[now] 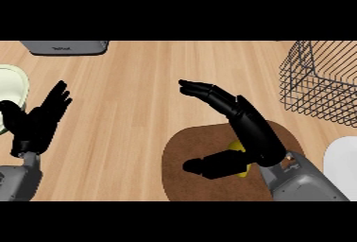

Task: Pick the lemon from the cutting board and place it in the basket

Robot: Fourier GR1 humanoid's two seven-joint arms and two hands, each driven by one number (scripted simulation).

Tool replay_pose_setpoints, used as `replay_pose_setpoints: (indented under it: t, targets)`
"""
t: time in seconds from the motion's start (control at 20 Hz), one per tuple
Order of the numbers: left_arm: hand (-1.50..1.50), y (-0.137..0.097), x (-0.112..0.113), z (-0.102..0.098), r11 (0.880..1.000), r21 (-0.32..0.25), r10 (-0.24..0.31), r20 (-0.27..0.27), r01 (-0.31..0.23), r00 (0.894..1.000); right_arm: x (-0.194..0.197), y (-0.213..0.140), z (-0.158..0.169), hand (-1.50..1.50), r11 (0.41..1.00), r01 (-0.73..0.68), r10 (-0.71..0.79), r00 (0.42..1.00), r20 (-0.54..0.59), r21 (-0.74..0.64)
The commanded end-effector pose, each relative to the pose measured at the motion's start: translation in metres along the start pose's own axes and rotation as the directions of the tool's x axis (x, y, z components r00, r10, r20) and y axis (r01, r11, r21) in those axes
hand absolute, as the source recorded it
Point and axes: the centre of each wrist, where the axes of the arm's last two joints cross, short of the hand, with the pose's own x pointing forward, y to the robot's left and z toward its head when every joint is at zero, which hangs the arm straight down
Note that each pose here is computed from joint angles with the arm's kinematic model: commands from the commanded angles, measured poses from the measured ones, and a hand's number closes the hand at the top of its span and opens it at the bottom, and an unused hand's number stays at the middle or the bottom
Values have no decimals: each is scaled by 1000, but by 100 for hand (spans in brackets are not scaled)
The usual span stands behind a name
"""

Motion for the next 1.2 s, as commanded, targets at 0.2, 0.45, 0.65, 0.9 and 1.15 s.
replay_pose_setpoints:
  t: [0.2,0.45,0.65,0.9,1.15]
  targets:
    - [0,0,-12,4,1000,12,-10,-25,10,1000,57,-38,-33,-150,924,-342,379,873,-307,168]
    - [0,13,-7,5,1000,16,-17,-20,17,1000,88,-90,-46,-150,777,-590,613,633,-472,217]
    - [0,1,8,-6,1000,-6,-20,-12,20,1000,133,-109,-63,-150,772,-541,631,590,-504,334]
    - [0,18,4,-4,1000,5,-3,-5,3,1000,129,-131,-52,-150,761,-365,635,588,-501,536]
    - [0,-6,1,-9,1000,10,-11,-19,11,1000,138,-153,-28,-150,820,-274,545,641,-540,502]
